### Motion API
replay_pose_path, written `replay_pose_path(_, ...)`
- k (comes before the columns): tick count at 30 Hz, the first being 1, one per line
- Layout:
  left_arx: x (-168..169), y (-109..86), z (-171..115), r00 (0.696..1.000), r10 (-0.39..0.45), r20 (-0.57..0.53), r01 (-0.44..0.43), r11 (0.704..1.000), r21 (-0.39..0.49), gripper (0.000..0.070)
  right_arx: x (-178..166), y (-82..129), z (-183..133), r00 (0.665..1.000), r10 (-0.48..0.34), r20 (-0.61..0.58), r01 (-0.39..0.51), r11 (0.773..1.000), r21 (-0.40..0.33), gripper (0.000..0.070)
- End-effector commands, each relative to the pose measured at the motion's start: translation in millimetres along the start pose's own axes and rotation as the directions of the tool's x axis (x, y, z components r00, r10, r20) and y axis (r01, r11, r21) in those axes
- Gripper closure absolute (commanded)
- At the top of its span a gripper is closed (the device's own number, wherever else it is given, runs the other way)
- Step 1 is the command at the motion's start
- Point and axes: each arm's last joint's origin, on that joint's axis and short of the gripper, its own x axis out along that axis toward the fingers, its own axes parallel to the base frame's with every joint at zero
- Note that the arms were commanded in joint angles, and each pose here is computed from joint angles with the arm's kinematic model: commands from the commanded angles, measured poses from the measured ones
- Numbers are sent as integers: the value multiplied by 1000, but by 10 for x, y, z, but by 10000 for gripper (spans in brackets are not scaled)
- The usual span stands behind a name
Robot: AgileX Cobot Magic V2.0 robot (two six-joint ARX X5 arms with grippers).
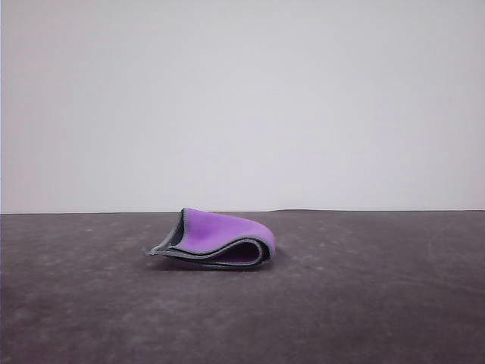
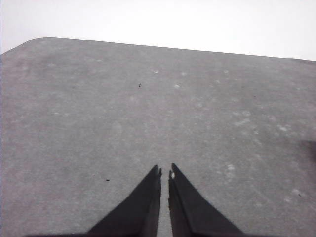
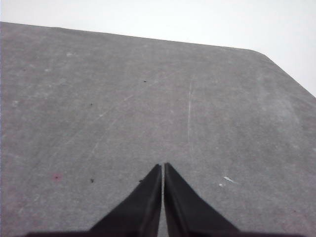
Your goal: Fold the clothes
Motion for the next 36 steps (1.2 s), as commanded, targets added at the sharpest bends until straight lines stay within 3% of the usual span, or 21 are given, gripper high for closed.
replay_pose_path(1, 17, 7, -64, 1000, 7, -27, -7, 1000, -7, 684, 9, 6, -18, 1000, 7, 1, -7, 1000, 17, 700)
replay_pose_path(8, 17, 7, -64, 1000, 7, -27, -7, 1000, -7, 684, 8, 63, -15, 998, 66, 6, -66, 998, 5, 700)
replay_pose_path(36, 17, 7, -64, 1000, 7, -27, -7, 1000, -7, 684, 8, 62, -13, 998, 62, 8, -62, 998, 5, 700)
